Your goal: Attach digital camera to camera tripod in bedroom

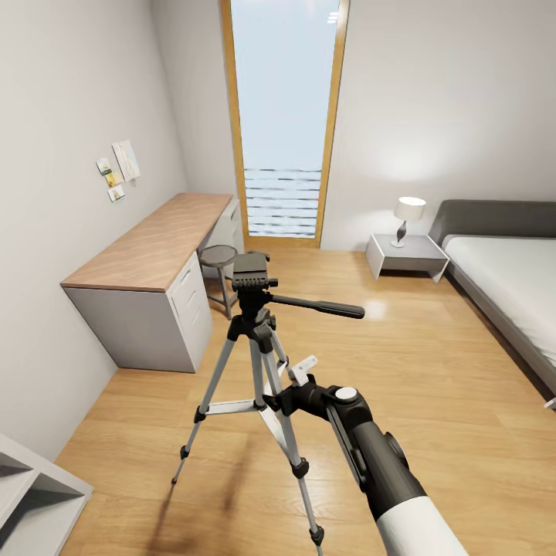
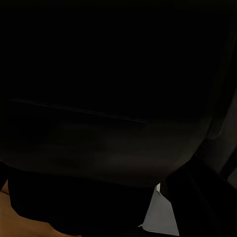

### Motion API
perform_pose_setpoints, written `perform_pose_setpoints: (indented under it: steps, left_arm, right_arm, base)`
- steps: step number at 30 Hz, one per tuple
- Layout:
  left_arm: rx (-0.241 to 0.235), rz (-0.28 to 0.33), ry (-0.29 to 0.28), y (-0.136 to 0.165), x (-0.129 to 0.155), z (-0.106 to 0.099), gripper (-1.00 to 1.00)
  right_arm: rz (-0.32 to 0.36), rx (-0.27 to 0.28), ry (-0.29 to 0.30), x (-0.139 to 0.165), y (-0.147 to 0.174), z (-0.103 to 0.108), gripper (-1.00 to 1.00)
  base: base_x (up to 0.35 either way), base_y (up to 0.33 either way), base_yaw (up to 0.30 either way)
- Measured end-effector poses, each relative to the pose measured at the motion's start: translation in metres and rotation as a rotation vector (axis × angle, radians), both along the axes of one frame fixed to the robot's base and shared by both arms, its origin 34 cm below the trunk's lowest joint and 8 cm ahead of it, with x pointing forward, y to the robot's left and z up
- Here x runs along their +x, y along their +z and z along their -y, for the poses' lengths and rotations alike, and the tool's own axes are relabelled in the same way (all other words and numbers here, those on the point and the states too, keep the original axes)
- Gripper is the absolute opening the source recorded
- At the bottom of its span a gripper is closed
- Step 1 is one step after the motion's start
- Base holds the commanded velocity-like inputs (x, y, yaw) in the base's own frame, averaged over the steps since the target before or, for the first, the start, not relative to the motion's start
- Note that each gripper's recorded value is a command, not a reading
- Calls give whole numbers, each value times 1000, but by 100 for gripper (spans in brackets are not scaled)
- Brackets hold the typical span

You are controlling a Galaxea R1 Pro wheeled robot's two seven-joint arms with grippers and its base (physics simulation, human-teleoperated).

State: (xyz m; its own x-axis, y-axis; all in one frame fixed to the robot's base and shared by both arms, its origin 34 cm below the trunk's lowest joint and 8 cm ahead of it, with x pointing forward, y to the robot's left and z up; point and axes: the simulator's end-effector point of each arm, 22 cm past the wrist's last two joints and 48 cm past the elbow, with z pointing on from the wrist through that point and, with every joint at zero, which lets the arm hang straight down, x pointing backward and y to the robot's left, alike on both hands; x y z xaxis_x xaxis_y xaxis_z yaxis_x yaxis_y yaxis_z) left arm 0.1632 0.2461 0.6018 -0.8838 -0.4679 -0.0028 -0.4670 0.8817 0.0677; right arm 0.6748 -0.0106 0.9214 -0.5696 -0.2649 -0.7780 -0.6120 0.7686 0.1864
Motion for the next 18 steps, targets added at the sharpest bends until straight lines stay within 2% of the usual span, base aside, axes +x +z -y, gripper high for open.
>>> perform_pose_setpoints:
  steps: [4,5,18]
  left_arm:
    - [0,0,0,0,0,0,-100]
    - [0,0,0,0,0,0,-100]
    - [0,-1,0,0,0,0,-100]
  right_arm:
    - [-1,0,0,0,0,0,100]
    - [0,1,0,0,0,0,-100]
    - [18,-3,4,2,2,0,-100]
  base:
    - [0,0,0]
    - [0,0,0]
    - [0,0,0]
